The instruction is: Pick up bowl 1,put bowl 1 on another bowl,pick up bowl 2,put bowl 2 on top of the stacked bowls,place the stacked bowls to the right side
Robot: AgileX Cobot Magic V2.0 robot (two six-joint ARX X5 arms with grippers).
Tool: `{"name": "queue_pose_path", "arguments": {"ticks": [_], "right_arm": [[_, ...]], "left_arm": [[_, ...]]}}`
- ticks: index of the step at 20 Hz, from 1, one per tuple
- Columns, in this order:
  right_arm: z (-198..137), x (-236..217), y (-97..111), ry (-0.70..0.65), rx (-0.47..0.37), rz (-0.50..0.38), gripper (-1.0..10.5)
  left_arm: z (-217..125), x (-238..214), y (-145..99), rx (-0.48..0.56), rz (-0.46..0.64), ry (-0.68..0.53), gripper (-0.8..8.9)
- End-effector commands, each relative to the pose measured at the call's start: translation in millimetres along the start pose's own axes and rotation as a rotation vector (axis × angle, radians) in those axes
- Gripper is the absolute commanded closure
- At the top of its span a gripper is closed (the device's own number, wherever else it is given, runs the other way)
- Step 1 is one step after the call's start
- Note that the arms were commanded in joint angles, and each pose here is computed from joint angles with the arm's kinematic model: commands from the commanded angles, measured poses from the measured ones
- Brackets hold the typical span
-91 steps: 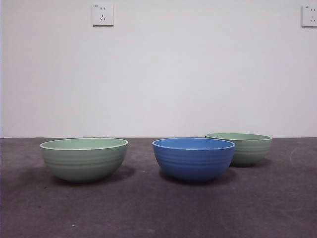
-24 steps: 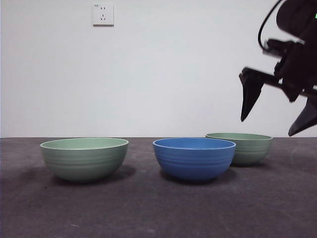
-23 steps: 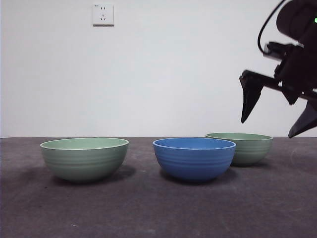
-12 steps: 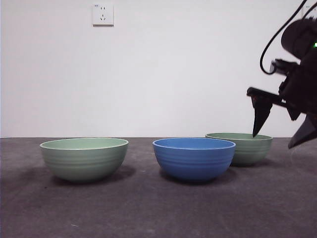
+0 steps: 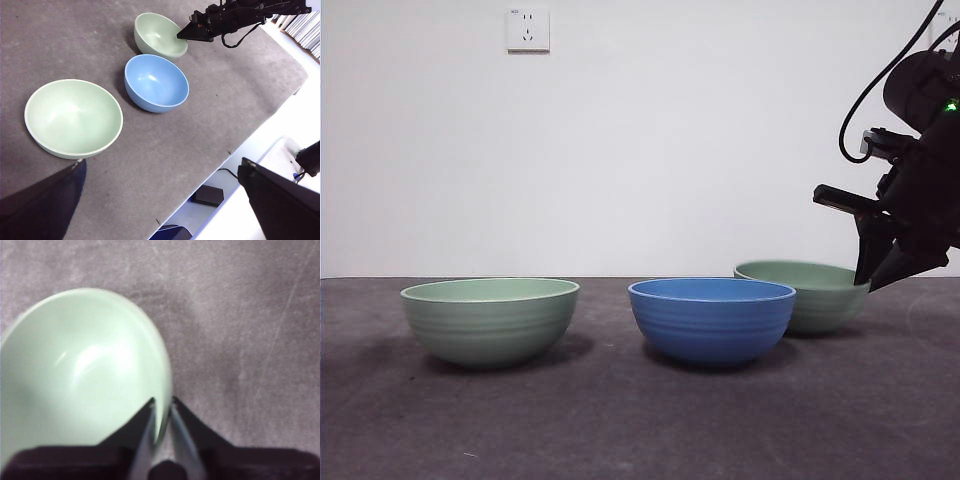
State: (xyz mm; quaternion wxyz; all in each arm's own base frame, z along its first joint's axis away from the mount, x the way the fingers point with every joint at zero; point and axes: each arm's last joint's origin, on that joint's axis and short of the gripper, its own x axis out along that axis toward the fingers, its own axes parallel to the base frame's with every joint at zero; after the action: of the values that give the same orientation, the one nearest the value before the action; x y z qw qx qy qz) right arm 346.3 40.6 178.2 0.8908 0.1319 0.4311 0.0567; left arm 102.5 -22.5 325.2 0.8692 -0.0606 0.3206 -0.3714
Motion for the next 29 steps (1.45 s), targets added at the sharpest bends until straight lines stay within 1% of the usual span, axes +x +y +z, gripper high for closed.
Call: {"name": "queue_pose_path", "arguments": {"ticks": [1,6,9,13,15,18,21,26,27,29], "right_arm": [[0,3,-1,0.001,0.000,-0.001,9.6],[4,2,0,-0.036,0.003,0.008,9.6],[13,-9,5,-0.046,0.000,0.015,9.6],[25,-48,19,-0.093,-0.066,0.041,9.6],[24,-70,28,-0.106,-0.112,0.057,9.6],[14,-90,45,-0.066,-0.181,0.082,9.6],[3,-90,61,-0.008,-0.221,0.109,9.6],[-14,-73,90,0.068,-0.299,0.154,9.6],[-18,-68,94,0.087,-0.310,0.155,9.6],[-24,-55,98,0.120,-0.328,0.122,9.6]], "left_arm": [[0,0,0,0.002,-0.003,0.001,2.38],[-1,0,0,-0.003,-0.004,0.006,2.38],[-1,0,-1,-0.005,-0.005,0.008,2.38],[-1,0,-1,-0.004,-0.004,0.008,2.38],[-1,0,0,-0.004,-0.004,0.008,2.38],[-1,0,0,-0.004,-0.004,0.008,2.38],[-1,0,0,-0.005,-0.004,0.008,2.38],[-1,0,-1,-0.005,-0.005,0.009,2.38],[-1,0,0,-0.005,-0.005,0.009,2.38],[-1,0,0,-0.005,-0.005,0.009,2.38]]}}
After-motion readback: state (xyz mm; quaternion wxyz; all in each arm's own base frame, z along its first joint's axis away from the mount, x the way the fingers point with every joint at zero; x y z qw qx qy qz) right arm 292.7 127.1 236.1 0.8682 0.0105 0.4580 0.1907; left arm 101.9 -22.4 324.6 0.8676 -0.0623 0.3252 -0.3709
